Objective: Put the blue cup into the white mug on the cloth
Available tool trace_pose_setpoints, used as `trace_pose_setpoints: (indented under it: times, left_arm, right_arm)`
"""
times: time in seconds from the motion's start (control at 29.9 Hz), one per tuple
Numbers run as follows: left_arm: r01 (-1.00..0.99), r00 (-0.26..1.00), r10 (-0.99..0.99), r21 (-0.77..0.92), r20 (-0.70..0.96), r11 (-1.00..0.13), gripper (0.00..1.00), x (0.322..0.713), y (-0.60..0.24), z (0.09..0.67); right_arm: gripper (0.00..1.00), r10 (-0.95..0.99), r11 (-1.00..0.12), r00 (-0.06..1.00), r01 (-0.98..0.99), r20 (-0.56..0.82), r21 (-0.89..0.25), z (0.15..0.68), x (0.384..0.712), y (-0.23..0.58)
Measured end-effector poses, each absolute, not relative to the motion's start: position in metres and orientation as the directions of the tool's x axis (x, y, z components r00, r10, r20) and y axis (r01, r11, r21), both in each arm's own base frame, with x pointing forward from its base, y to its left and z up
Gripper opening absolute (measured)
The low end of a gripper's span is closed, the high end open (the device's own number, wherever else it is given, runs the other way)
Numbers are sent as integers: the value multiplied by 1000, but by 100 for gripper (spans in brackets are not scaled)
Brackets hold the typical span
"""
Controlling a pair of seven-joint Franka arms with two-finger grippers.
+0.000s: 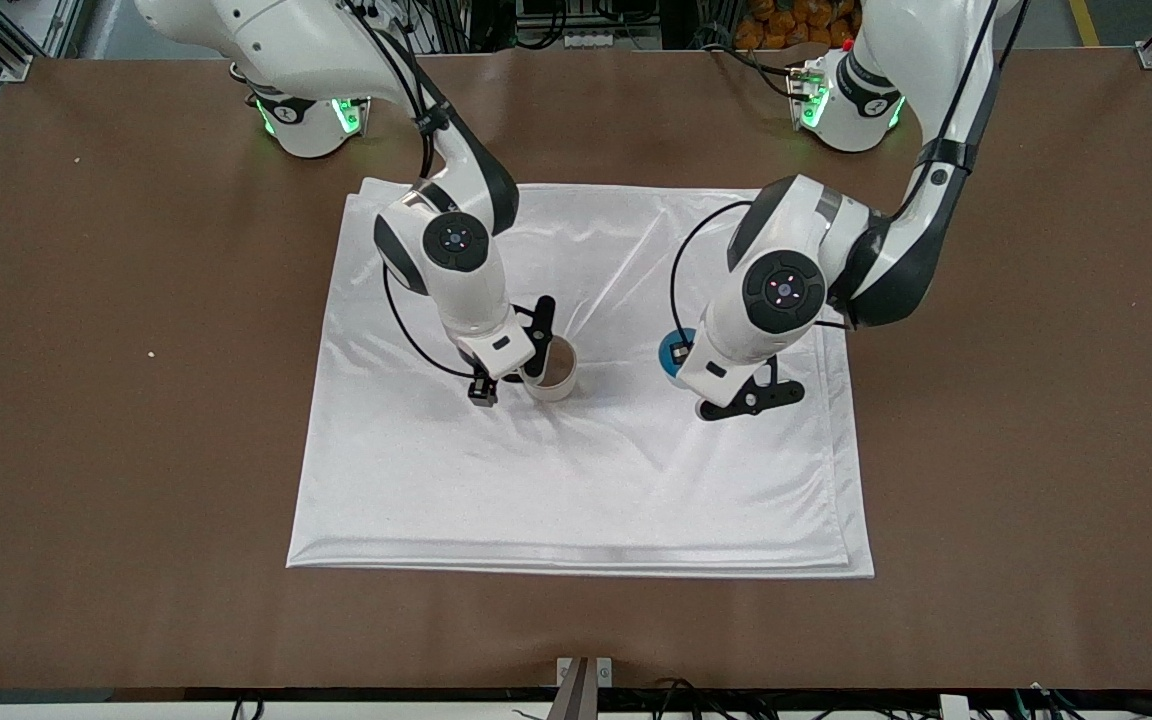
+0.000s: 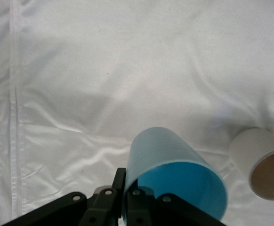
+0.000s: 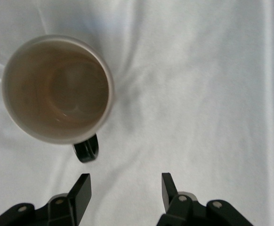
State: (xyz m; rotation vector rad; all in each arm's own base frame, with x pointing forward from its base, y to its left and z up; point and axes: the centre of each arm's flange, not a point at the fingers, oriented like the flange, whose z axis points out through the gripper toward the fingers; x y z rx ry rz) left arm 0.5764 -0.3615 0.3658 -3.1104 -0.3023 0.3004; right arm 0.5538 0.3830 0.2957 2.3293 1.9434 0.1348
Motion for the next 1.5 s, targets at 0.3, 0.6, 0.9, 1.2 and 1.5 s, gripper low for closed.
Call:
trace_pose_setpoints:
  times: [0.3, 0.6, 0.9, 1.2, 1.5]
  left_arm:
    - [197, 963, 187, 32, -196, -980, 5, 562, -397, 371]
    - [226, 964, 214, 63, -158, -972, 5, 534, -458, 347]
    - [252, 962, 238, 97, -130, -963, 5, 520, -492, 339]
    - [303, 952, 292, 157, -91, -940, 5, 524, -504, 333]
    - [328, 943, 316, 144, -102, -934, 5, 519, -514, 296]
  right_arm:
    - [73, 955, -296, 295, 940, 33, 172, 386, 584, 315]
    - [82, 904, -427, 423, 883, 64, 194, 447, 606, 231]
    - [82, 796, -604, 599, 783, 86, 149, 494, 610, 141]
    - [82, 627, -778, 775, 618, 76, 109, 535, 590, 98]
    - [82, 434, -900, 898, 428, 71, 85, 562, 573, 62]
